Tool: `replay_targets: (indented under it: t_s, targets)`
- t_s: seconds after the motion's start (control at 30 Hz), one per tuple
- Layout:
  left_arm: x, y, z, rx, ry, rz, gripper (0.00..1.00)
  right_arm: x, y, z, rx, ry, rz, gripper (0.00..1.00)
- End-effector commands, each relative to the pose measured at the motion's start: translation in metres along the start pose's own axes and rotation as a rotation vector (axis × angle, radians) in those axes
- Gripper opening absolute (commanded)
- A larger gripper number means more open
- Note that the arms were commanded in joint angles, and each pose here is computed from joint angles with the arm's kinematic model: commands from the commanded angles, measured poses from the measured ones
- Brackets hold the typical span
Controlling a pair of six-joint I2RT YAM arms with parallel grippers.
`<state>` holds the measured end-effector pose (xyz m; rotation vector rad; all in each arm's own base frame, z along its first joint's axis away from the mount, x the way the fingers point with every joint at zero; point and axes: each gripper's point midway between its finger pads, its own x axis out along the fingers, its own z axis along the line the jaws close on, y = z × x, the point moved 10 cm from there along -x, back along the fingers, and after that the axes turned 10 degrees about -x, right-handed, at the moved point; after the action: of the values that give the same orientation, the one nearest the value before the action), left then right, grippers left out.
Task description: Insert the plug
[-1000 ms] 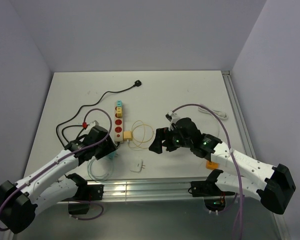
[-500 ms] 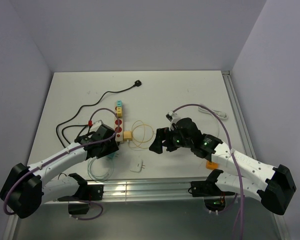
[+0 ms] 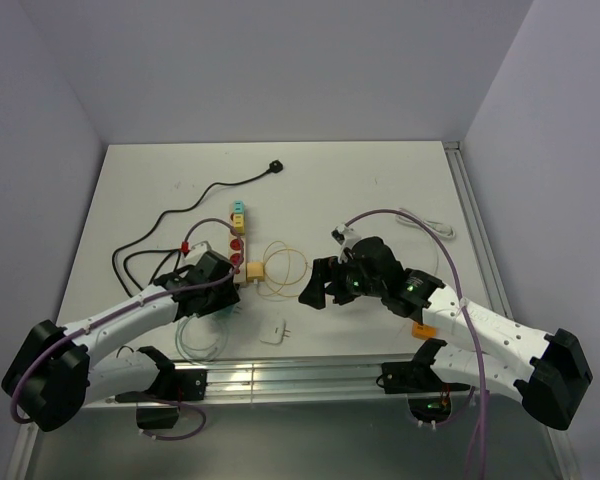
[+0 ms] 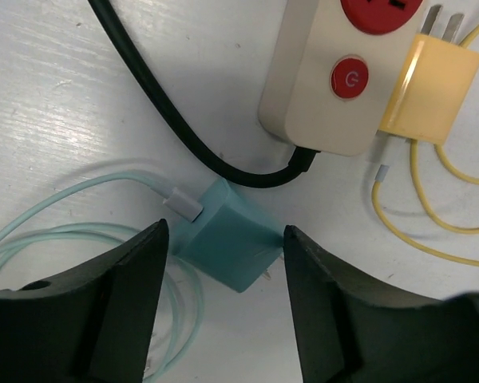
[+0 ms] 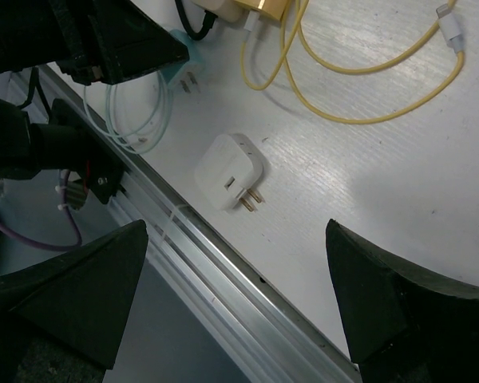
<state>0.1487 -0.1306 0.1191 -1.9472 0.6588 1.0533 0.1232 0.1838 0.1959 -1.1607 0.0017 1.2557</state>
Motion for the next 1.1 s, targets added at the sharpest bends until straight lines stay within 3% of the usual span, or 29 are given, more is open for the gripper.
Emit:
replay_targets:
  t_s: [0.0, 0.27, 0.5, 0.57, 0.67, 0.8, 0.83, 1.07]
  targets:
    - [0.002, 0.003, 0.001, 0.011, 0.011, -0.015, 0.67, 0.0, -0.005, 0.004, -0.021, -0.03, -0.031, 0.99]
    - [-0.001, 0.012, 0.002, 0.034, 0.055, -0.008, 0.68, 0.004, -0.007, 0.007, -0.016, -0.058, -0.029, 0.99]
    - [0.007, 0.016, 0.004, 0.058, 0.025, -0.004, 0.62, 0.004, -0.006, 0.005, -0.014, -0.053, -0.033, 0.99]
    - [0.009, 0.016, 0.003, 0.058, 0.029, -0.004, 0.52, 0.004, -0.005, 0.005, -0.013, -0.052, -0.034, 0.99]
    - [0.008, 0.016, 0.001, 0.061, 0.044, -0.003, 0.3, 0.006, -0.003, 0.004, -0.008, -0.047, -0.024, 0.99]
    - [-0.002, 0.011, -0.006, 0.053, 0.087, -0.008, 0.13, 0.008, -0.003, 0.004, -0.007, -0.049, -0.015, 0.99]
    - [-0.006, 0.011, -0.008, 0.054, 0.104, -0.005, 0.01, 0.009, -0.004, 0.005, -0.006, -0.06, -0.008, 0.99]
    - [-0.052, 0.003, -0.033, 0.077, 0.398, 0.023, 0.0, 0.014, -0.024, 0.018, -0.028, -0.132, 0.033, 0.98]
